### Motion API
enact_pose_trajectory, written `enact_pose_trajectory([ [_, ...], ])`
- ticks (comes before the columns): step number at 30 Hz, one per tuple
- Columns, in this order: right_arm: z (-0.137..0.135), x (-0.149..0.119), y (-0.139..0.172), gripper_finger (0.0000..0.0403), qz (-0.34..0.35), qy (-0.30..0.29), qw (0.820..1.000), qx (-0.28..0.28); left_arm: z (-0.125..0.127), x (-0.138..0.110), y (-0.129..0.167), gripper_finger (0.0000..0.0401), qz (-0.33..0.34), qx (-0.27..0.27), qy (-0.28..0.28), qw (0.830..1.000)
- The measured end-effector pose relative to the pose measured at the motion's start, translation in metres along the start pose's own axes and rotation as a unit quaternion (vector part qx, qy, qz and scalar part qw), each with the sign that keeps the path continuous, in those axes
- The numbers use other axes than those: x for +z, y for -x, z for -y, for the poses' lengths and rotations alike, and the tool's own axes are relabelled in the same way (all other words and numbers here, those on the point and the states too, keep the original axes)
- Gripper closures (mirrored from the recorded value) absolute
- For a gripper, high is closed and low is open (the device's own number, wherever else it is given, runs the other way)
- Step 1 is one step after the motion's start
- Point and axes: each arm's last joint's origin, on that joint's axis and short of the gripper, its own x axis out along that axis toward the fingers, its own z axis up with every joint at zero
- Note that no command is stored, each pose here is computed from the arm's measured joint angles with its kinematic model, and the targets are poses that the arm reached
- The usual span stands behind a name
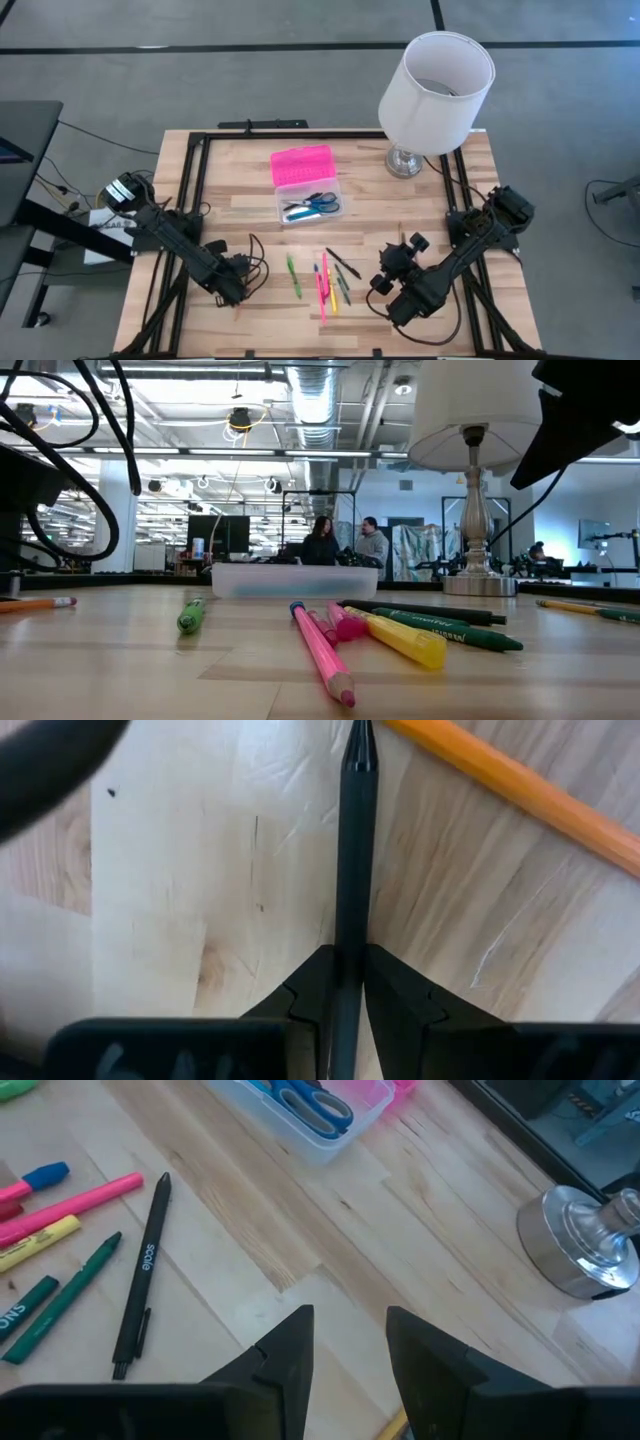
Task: Pick & place school supplies into a supply box
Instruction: Put the black pen into the pink supply box
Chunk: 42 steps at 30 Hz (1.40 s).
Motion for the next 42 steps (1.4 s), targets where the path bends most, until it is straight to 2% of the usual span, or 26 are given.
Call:
enact_pose_trajectory([
  [8, 0.0, 0.0, 0.0, 0.0281, 0.0, 0.0, 1.0, 0.0, -0.001, 0.004, 0.0, 0.0353, 0.036, 0.015, 0.037, 0.999],
  [21, -0.001, 0.001, -0.001, 0.0281, 0.0, -0.008, 1.0, 0.005, -0.015, 0.024, -0.001, 0.0353, 0.066, 0.034, 0.101, 0.992],
  [30, -0.003, 0.001, -0.001, 0.0281, 0.0, -0.014, 1.0, 0.01, -0.025, 0.035, -0.001, 0.0353, 0.073, 0.048, 0.098, 0.991],
  [34, -0.003, 0.001, -0.001, 0.0281, 0.0, -0.016, 1.0, 0.012, -0.031, 0.041, -0.002, 0.0353, 0.08, 0.061, 0.077, 0.992],
  [37, -0.003, 0.001, -0.001, 0.0281, 0.0, -0.017, 1.0, 0.013, -0.035, 0.044, -0.003, 0.0354, 0.102, 0.091, 0.062, 0.989],
  [42, -0.004, 0.001, -0.001, 0.0281, 0.0, -0.018, 1.0, 0.014, -0.037, 0.046, 0.0, 0.0357, 0.099, 0.098, 0.048, 0.989],
])
